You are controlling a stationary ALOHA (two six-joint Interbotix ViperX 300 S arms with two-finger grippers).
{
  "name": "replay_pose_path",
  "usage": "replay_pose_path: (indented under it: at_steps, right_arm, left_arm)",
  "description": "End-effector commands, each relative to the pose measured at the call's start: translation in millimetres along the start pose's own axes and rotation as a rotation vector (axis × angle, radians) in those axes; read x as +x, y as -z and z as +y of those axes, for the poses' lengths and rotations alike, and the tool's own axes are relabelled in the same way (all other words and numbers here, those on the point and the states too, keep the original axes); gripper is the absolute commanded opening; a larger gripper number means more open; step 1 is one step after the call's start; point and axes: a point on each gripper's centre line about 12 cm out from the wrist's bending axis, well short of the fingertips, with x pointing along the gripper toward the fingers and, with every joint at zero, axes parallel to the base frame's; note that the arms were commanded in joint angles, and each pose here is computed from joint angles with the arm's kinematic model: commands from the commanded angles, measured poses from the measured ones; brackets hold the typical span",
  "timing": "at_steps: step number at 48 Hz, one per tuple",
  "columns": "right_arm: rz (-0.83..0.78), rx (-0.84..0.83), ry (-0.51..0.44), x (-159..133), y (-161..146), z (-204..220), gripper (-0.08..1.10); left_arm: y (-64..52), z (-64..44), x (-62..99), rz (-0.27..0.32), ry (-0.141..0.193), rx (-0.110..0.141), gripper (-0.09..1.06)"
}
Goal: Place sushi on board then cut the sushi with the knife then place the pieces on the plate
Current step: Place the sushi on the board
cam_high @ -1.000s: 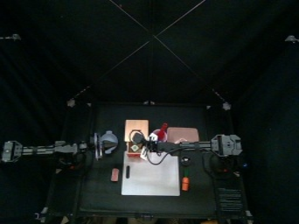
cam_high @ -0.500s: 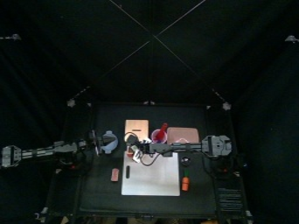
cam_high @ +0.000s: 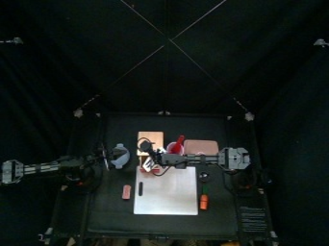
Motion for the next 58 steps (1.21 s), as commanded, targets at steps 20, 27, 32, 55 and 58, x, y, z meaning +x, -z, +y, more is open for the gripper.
replay_pose_path:
  at_steps: [20,27,32,55,58]
  right_arm:
    - [-0.012,0.031,-0.009,-1,-5,4,0.89]
    - [0.000,0.037,-0.006,3,-4,5,0.88]
    - [0.002,0.037,-0.004,6,-5,6,0.88]
    - [0.039,0.032,0.042,15,-3,5,0.88]
    - [0.040,0.033,0.043,16,-3,5,0.87]
  left_arm:
    - [-8.1,-1.5,1.9,-0.026,0.005,0.009,0.05]
    - [-7.5,-1.7,1.8,-0.024,0.006,0.009,0.05]
    - [-8.1,-1.8,1.9,-0.026,0.006,0.008,0.05]
    - [-6.9,-1.5,1.6,-0.023,0.006,0.008,0.05]
    - [-6.9,-1.7,1.6,-0.023,0.007,0.012,0.05]
